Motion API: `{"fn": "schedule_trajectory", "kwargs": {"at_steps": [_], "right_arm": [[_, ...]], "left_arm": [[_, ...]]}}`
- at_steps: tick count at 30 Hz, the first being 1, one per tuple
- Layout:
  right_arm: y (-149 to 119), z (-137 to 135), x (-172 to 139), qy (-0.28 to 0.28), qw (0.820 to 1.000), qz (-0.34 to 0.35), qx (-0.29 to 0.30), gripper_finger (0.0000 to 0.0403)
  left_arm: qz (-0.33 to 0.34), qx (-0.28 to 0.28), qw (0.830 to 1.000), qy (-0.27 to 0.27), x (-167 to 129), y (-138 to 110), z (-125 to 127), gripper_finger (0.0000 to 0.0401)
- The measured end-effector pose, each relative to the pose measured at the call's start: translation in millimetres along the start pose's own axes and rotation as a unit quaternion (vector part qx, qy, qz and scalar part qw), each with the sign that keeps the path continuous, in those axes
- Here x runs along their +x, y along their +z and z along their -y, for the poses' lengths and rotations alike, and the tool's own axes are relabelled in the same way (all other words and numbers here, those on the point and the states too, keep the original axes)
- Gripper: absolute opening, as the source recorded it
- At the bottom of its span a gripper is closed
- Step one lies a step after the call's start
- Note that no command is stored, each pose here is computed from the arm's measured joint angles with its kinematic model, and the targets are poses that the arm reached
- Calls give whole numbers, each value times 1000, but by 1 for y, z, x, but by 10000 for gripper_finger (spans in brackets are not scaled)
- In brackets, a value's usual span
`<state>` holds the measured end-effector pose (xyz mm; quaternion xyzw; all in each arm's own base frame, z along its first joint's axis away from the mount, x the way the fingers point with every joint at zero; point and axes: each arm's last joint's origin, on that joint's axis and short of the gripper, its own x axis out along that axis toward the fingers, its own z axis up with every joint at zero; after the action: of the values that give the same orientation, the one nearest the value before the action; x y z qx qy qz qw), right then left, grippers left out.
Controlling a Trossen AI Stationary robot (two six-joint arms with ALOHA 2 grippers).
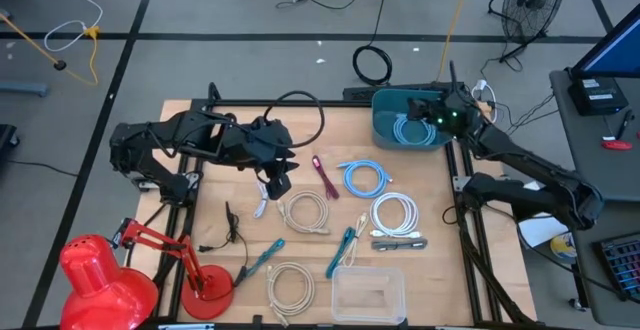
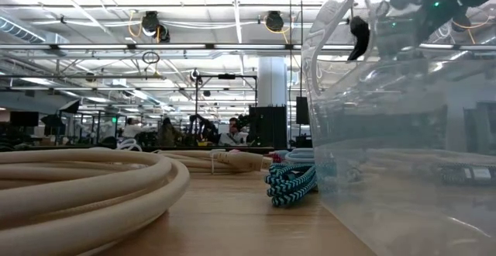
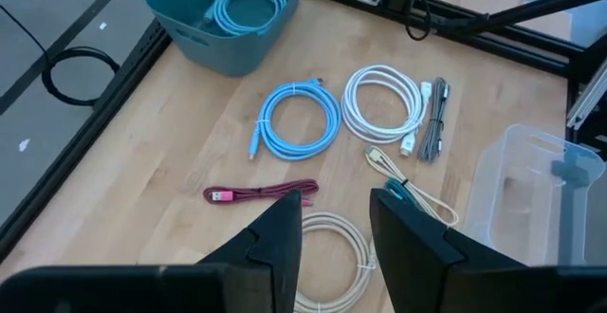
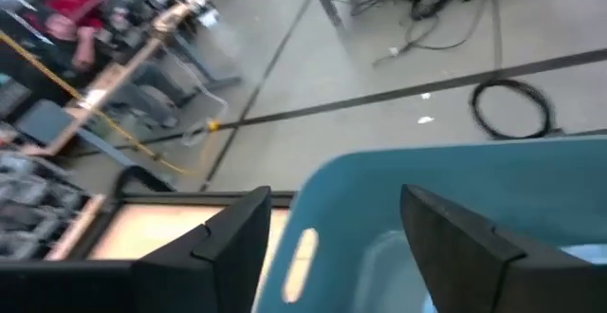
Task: Pick & Place USB Port
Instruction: Put the pink charger cable into the transparent bin
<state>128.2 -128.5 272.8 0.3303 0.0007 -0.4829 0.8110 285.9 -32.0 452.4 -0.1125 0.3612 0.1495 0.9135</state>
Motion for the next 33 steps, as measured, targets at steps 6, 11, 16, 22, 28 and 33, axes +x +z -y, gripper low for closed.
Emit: {"fn": "schedule_trajectory", "kwargs": {"at_steps": [6,11,16,22,28,33], "right_arm": [[-2,-4,-12,52,997,-38,34,154],[-9,-23,-21,208,970,-124,31,102],[-17,-53,-41,374,903,-202,65,84],[-15,-93,-82,542,817,-160,117,91],[8,-113,-139,729,658,70,175,106],[13,-109,-163,781,576,172,168,109]], "left_arm": [[1,4,1000,4,1,0,-1,127],[-21,7,999,36,11,-7,-5,127],[-33,-10,998,58,26,-10,-11,127],[-13,-29,999,15,42,-7,-10,127],[50,-62,996,-34,43,7,-3,127],[118,-107,984,-77,40,22,1,127]]}}
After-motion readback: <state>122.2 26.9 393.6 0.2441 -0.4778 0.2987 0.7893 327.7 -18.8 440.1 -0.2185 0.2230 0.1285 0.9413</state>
